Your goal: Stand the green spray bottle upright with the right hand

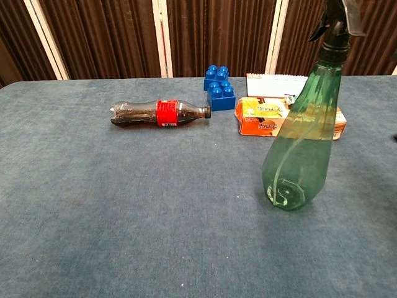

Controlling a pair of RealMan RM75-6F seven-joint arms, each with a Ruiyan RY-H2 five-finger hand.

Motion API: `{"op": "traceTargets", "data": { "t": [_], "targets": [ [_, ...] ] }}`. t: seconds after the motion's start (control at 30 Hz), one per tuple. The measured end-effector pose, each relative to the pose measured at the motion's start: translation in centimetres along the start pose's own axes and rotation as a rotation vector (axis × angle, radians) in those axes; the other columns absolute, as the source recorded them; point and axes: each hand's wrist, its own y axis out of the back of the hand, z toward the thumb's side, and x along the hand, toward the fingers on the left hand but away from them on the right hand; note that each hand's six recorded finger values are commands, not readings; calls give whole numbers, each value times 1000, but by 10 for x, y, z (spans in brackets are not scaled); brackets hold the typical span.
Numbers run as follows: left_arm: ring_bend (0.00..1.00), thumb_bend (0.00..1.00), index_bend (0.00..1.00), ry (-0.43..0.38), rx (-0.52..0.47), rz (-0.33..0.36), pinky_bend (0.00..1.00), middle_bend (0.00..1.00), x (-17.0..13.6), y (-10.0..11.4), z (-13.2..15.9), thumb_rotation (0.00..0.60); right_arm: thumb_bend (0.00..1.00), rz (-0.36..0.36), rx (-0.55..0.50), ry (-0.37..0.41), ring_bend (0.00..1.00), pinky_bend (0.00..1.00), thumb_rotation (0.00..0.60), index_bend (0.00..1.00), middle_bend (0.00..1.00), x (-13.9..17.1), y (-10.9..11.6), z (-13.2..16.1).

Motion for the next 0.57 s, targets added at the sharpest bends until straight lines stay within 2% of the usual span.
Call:
{"op": "traceTargets", "data": {
  "t": [0.07,0.2,0.3,0.4,0.57],
  "targets": [
    [0,0,0,3,1,-2,5,0,0,0,-1,600,214,-14,46,-35,0,0,600,0,0,8,5,-15],
    [0,0,0,23,20,11,5,0,1,2,-5,600,218,-35,149,-152,0,0,600,0,0,29,15,-52],
    [0,0,0,55,35,37,5,0,1,6,-11,600,219,-67,193,-227,0,0,600,0,0,41,25,-74],
    [0,0,0,50,34,41,5,0,0,7,-9,600,219,-70,203,-306,0,0,600,0,0,54,33,-96],
    [0,0,0,38,33,30,6,0,-4,5,-6,600,219,-61,199,-324,0,0,600,0,0,62,40,-104]
  ]
}}
